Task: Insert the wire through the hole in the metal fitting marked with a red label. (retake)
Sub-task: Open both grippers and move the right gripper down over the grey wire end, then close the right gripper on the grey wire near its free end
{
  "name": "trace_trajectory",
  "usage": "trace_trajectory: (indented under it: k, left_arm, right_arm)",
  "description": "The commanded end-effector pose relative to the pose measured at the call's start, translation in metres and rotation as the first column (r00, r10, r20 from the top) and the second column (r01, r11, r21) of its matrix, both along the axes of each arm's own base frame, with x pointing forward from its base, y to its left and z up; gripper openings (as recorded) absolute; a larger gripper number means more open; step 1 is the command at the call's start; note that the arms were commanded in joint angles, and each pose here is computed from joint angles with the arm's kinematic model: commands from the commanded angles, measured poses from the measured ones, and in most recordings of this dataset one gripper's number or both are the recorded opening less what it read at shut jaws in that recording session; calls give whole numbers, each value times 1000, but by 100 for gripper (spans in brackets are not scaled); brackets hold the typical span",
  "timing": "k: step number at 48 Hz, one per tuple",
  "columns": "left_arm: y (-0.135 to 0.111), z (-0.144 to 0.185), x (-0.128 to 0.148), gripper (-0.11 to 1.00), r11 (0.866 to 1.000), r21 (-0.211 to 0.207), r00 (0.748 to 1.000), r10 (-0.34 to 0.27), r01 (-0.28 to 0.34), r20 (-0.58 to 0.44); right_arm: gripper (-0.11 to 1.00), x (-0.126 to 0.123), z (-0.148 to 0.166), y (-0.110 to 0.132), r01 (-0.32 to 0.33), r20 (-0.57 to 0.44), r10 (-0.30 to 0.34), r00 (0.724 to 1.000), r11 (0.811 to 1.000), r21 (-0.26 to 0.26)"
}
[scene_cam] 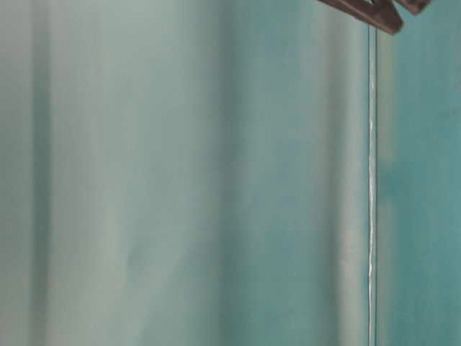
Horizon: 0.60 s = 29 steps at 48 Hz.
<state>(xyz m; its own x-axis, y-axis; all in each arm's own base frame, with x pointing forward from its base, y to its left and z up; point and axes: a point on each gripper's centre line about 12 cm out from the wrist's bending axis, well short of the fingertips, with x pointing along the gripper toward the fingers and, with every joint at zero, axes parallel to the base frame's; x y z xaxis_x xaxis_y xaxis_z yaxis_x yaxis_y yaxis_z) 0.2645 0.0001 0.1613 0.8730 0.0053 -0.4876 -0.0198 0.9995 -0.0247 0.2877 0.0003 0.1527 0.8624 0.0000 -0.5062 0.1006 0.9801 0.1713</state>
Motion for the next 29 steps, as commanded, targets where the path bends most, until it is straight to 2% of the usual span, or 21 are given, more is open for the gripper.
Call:
trace_trajectory:
  k: [1, 15, 29]
  left_arm:
    - [0, 4, 7, 51, 1000, -2, 1000, 2, -2, 18]
    - [0, -4, 12, 51, 1000, -1, 1000, 1, -1, -12]
    - [0, -7, 15, 51, 1000, -1, 1000, 3, -3, 2]
  right_arm:
    - [68, 10, 5, 4, -10, 20, 10, 1000, 1000, 2]
    - [68, 19, -11, 5, -13, -32, 13, 999, 1000, 2]
    - [68, 28, -26, 6, -18, -75, 18, 997, 1000, 1]
